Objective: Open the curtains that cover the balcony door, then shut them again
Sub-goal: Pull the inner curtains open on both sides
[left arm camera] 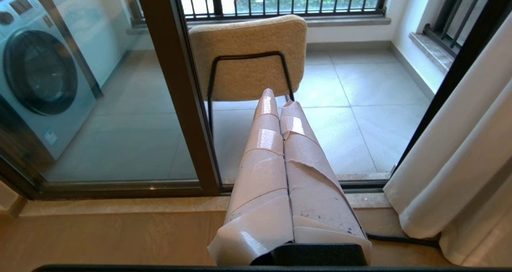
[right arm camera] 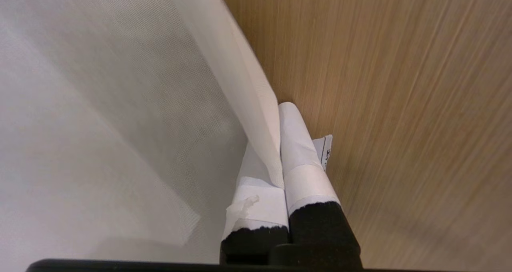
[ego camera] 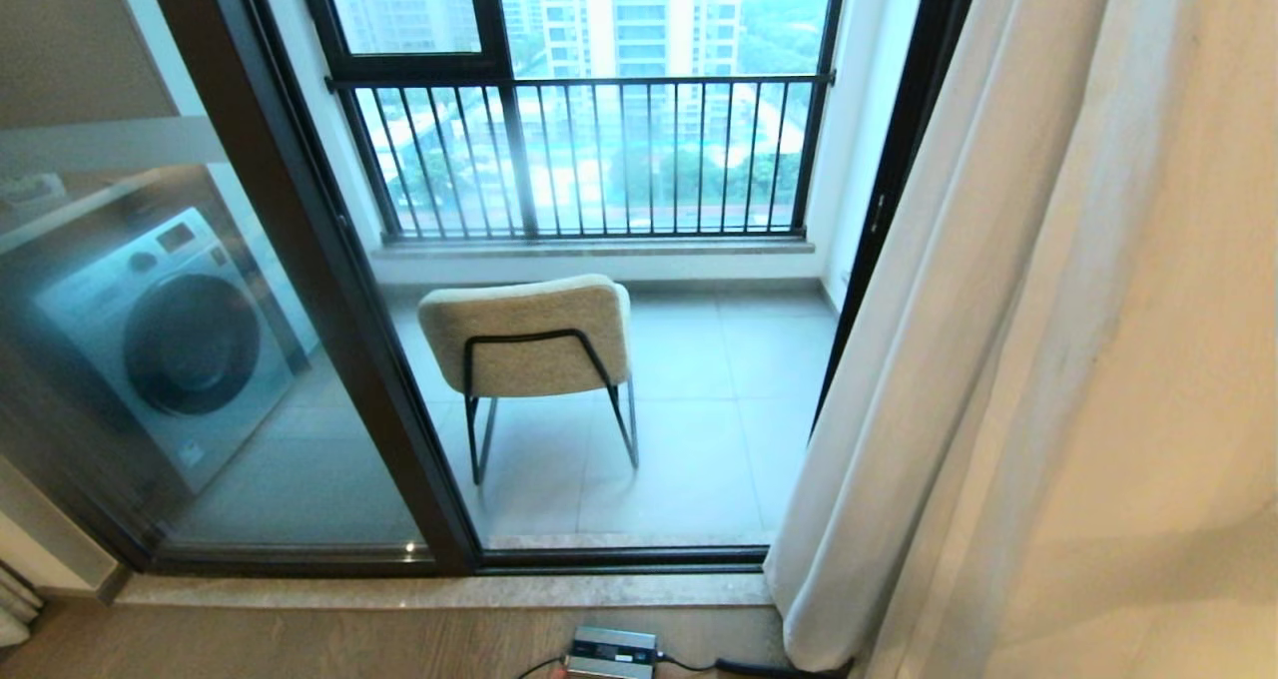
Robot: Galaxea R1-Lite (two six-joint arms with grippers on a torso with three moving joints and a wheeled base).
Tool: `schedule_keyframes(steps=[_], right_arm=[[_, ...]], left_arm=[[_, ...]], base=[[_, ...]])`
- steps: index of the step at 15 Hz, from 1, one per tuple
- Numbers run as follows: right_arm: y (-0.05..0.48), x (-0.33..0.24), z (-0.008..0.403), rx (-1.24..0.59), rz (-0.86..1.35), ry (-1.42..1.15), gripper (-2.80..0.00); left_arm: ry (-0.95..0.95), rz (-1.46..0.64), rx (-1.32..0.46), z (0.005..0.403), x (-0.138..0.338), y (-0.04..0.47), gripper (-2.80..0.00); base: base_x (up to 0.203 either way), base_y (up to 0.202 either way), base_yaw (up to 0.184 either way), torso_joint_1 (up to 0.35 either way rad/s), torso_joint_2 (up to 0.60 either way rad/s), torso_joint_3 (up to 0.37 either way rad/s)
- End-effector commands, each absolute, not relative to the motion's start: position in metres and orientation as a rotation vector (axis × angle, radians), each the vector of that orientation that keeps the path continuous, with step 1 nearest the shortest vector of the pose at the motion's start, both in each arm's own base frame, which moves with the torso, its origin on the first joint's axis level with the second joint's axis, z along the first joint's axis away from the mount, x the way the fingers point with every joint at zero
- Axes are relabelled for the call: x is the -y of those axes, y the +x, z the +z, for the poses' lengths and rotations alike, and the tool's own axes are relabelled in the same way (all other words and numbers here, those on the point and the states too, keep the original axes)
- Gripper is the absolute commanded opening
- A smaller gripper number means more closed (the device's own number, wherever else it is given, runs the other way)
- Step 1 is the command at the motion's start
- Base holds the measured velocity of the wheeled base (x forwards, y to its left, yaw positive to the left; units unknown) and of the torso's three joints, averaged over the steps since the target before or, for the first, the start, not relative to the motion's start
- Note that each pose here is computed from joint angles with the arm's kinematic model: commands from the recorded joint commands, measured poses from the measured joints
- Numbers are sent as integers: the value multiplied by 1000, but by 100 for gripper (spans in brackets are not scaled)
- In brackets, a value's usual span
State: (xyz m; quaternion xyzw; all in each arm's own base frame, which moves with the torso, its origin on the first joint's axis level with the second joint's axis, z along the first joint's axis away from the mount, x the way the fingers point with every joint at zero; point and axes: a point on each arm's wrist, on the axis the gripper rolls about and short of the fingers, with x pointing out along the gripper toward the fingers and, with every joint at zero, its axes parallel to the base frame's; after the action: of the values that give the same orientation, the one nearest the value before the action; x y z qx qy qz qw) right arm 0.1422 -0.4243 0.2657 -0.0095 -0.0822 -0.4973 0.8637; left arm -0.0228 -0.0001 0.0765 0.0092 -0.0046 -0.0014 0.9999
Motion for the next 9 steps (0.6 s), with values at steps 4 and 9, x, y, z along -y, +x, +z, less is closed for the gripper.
schedule_keyframes(steps=[4,9], right_arm=[[147,373,293,164,-736,-51,-280],[146,315,308,133,-306,-93,-280]], left_arm=[[18,-3,11,77,0,-23,-280],[18,-3,11,77,0,-23,-280]], base=[[0,0,0,0,0,0],[0,0,0,0,0,0]])
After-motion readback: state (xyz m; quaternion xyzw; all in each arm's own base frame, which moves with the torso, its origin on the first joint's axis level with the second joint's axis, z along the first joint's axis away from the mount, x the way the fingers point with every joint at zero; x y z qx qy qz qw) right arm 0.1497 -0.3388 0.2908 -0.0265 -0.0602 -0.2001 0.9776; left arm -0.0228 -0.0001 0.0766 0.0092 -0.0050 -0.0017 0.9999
